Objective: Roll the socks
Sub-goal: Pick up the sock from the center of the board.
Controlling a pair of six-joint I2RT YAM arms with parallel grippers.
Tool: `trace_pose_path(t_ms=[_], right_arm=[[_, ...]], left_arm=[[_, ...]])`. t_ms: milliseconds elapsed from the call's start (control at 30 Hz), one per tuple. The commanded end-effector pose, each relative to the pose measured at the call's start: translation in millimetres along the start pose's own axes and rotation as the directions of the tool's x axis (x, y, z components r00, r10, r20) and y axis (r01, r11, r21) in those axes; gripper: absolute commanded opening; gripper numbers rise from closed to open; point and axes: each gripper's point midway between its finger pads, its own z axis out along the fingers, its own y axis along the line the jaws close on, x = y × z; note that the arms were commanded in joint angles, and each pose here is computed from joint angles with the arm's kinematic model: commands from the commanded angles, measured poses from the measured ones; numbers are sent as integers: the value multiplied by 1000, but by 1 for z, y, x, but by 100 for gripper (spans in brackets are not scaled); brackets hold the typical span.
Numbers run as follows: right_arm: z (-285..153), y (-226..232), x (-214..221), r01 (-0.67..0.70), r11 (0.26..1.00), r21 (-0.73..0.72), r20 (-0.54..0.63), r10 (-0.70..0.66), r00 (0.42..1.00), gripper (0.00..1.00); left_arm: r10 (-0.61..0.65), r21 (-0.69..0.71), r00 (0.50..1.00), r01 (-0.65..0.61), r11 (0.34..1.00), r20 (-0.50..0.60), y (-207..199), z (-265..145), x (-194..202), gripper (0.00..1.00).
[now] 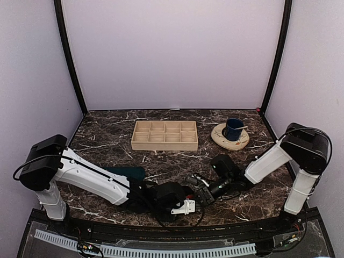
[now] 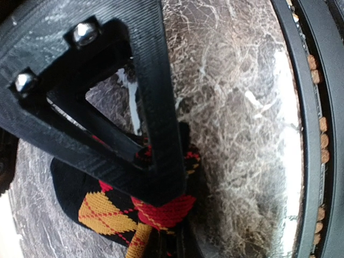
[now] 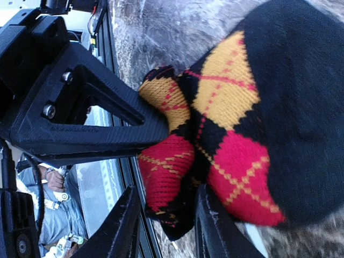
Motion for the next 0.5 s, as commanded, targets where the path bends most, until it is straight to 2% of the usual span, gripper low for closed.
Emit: trace_pose_path(t_ms=[0, 233, 467], right_arm=[[-14, -41, 23, -126, 975, 185, 13, 125, 992, 33], [-29, -45, 18, -122, 964, 238, 86, 104, 991, 39], [-39, -46, 12, -111, 957, 268, 156, 71, 985, 40]], left_arm=[[12, 236, 987, 27, 972, -160, -43, 3, 36, 0], [-27, 374, 975, 110, 921, -221, -47, -4, 31, 0], [-83, 471, 964, 198, 860, -253, -43, -14, 25, 0]])
